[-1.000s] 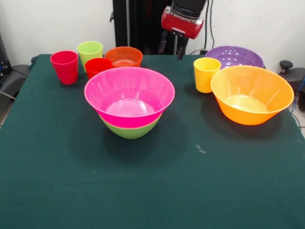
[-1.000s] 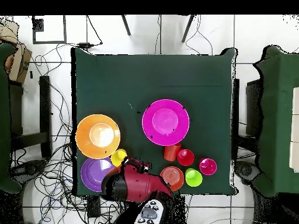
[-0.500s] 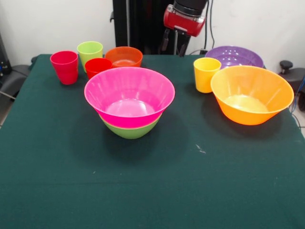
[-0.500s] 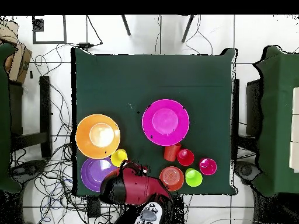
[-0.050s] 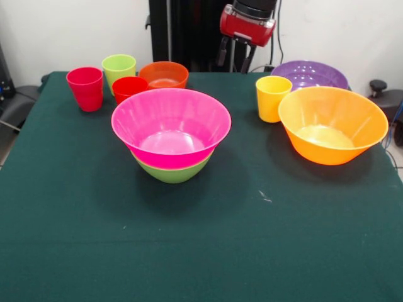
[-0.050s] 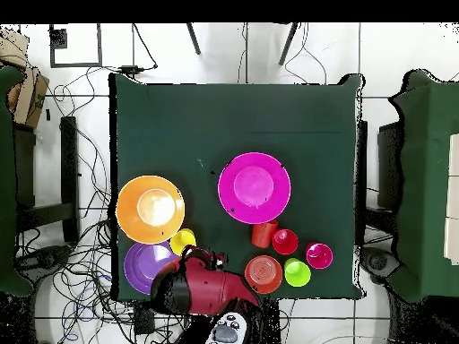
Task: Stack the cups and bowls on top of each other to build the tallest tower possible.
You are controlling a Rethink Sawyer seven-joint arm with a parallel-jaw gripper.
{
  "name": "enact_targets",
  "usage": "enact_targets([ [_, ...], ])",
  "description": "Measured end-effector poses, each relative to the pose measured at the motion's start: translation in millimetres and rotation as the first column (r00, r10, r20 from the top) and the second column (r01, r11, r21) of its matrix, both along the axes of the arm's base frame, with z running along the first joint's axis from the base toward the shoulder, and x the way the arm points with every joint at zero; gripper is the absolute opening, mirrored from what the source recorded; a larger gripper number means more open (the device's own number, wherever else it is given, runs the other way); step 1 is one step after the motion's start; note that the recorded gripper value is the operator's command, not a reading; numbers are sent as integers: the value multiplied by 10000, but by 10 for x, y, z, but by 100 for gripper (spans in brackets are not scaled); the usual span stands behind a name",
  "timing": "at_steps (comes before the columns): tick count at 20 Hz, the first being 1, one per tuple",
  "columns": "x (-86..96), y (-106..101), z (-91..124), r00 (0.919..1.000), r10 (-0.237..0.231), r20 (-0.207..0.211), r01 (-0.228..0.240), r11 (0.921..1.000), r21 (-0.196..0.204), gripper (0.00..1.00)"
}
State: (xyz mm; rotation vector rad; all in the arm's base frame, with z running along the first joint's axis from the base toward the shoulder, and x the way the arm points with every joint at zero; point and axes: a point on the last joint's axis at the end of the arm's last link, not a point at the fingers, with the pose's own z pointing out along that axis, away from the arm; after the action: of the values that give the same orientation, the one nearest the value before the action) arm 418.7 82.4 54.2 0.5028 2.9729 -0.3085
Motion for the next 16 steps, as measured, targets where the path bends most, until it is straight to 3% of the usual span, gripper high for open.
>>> enact_targets([
  [10,61,132,77,9996,106,257,-108,9999,86,100],
  [16,108,277,76,9993,66,360,-78,9994,344,100],
])
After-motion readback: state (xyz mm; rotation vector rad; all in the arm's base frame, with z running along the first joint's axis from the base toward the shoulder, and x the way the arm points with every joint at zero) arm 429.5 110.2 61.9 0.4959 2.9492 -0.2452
